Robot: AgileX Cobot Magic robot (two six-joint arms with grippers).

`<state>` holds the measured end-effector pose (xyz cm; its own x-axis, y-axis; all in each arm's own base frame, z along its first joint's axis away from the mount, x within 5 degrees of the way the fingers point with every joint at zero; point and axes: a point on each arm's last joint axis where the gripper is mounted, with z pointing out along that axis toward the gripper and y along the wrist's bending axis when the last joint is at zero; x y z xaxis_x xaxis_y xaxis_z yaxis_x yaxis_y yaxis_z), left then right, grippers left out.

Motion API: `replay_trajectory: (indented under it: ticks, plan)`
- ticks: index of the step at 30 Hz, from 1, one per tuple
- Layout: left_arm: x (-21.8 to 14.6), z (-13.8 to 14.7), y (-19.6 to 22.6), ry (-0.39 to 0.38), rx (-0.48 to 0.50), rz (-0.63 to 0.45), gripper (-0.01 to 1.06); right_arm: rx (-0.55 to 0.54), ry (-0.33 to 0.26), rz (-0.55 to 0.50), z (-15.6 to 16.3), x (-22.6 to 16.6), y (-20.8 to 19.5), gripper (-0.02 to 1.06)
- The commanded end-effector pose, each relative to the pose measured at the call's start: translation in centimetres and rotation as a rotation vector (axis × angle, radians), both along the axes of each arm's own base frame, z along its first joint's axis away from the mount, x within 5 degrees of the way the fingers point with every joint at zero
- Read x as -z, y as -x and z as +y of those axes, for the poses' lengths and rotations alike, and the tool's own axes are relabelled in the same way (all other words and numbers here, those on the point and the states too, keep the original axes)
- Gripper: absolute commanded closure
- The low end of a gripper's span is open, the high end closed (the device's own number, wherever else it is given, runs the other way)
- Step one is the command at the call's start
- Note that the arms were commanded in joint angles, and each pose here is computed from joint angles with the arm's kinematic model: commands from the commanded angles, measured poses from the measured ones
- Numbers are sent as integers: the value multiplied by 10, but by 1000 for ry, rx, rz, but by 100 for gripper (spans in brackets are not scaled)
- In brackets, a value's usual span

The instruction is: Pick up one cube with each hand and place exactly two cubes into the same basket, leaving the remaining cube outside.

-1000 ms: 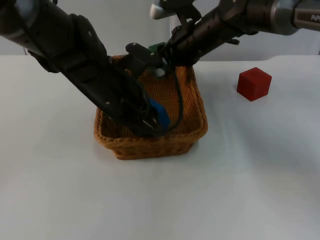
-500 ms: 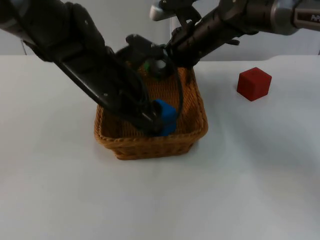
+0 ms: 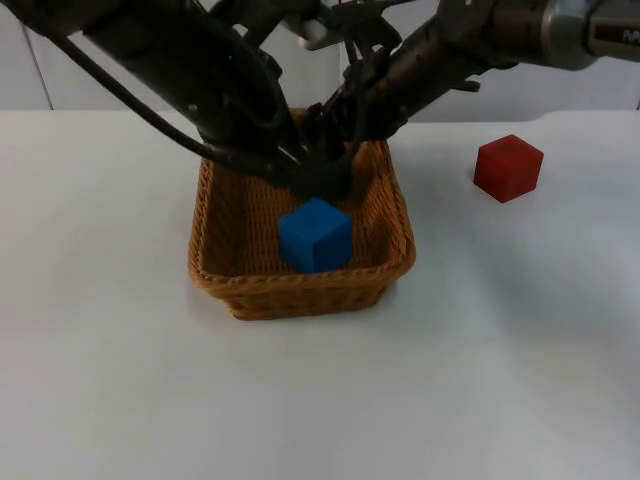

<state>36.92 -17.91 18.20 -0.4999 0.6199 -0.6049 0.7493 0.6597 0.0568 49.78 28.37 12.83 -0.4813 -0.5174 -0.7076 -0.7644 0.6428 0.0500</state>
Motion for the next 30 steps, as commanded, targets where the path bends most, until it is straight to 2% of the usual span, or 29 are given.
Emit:
replay_trajectory:
  ticks: [1, 6, 9, 10, 14, 15, 16, 19, 24, 27, 30]
  plan:
    - [-10, -2, 3, 4, 19, -6, 35, -17, 4, -2, 3, -3, 2, 31]
    - [-24, -1, 8, 15, 30, -19, 35, -27, -9, -26, 2, -28, 4, 31]
    - [-46, 1, 13, 35, 36, -64, 35, -43, -3, -99, -2, -72, 9, 31]
    - [-46, 1, 13, 35, 36, -64, 35, -43, -3, -99, -2, -72, 9, 31]
    - [-79, 7, 23, 61, 24, -134, 35, -79, -14, -144, -9, -131, 25, 31]
    - [-79, 7, 23, 61, 24, -134, 35, -79, -14, -144, -9, -131, 25, 31]
    - [-91, 10, 27, 69, 15, -159, 35, -97, -8, -159, -13, -154, 34, 31]
    - [-112, 14, 36, 86, 2, -200, 35, -112, 5, -173, -20, -185, 48, 31]
    - [-139, 21, 52, 97, 16, -239, 35, -56, -11, -178, -35, -229, 67, 31]
    - [-146, 22, 57, 113, 7, -245, 35, -17, -8, -176, -40, -241, 73, 31]
    - [-153, 24, 63, 128, 0, -235, 35, 4, 23, -174, -48, -255, 82, 31]
